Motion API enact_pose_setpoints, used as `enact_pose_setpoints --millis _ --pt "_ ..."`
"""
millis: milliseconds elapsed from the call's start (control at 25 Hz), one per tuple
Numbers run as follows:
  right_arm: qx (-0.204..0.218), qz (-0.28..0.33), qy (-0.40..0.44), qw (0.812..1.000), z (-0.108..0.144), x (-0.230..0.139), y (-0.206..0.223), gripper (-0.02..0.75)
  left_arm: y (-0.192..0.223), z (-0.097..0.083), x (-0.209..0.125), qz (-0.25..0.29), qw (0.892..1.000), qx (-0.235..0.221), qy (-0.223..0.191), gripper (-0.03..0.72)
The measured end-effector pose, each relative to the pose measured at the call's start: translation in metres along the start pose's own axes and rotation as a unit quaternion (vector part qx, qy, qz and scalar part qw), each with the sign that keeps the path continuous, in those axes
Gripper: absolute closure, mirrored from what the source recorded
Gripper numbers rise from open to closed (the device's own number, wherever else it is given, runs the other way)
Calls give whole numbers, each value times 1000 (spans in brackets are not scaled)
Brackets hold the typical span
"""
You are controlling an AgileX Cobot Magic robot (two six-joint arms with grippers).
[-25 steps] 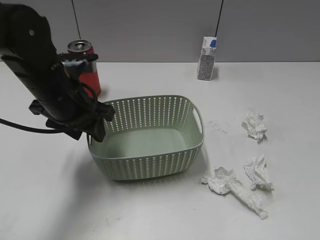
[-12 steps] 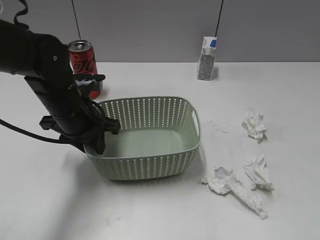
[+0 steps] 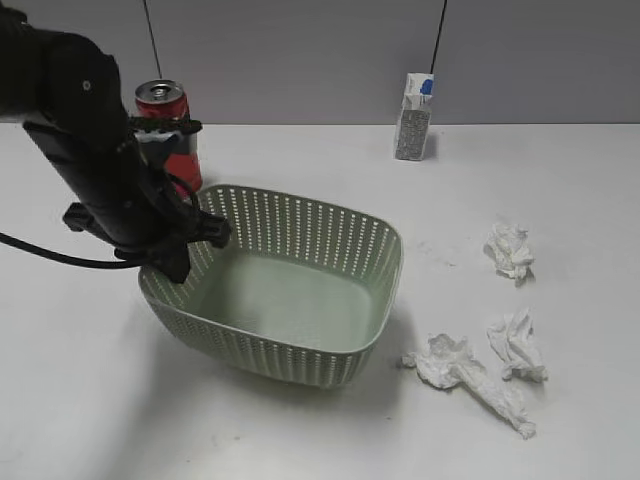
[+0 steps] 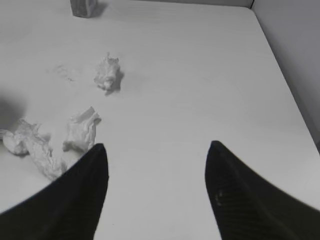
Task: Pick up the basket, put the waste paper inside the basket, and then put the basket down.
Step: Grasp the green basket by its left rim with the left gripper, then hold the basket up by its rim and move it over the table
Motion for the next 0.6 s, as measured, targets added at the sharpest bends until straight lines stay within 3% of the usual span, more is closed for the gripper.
enact_pose_setpoints --millis 120,200,400,600 --pt "21 -30 14 999 5 13 5 271 -13 2 -2 -3 1000 13 16 689" --pt "28 -18 24 999 8 21 17 271 -19 2 -5 5 1000 18 22 689" --pt "12 87 40 995 11 35 71 271 -23 2 -7 13 999 18 23 689" --pt "7 221 36 975 16 46 138 271 -23 2 -8 13 999 18 23 689"
Point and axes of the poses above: a point on each arm's last joint axis where the gripper is mounted, y pointing out along that axis toward the gripper, z along the wrist's bending axis when the last joint is at zero, x = y × z, the point moved 1 cm from there along y, pointing out along that axis toward the gripper, and after that the axes turned 10 degrees about y, right-handed, at the moved point
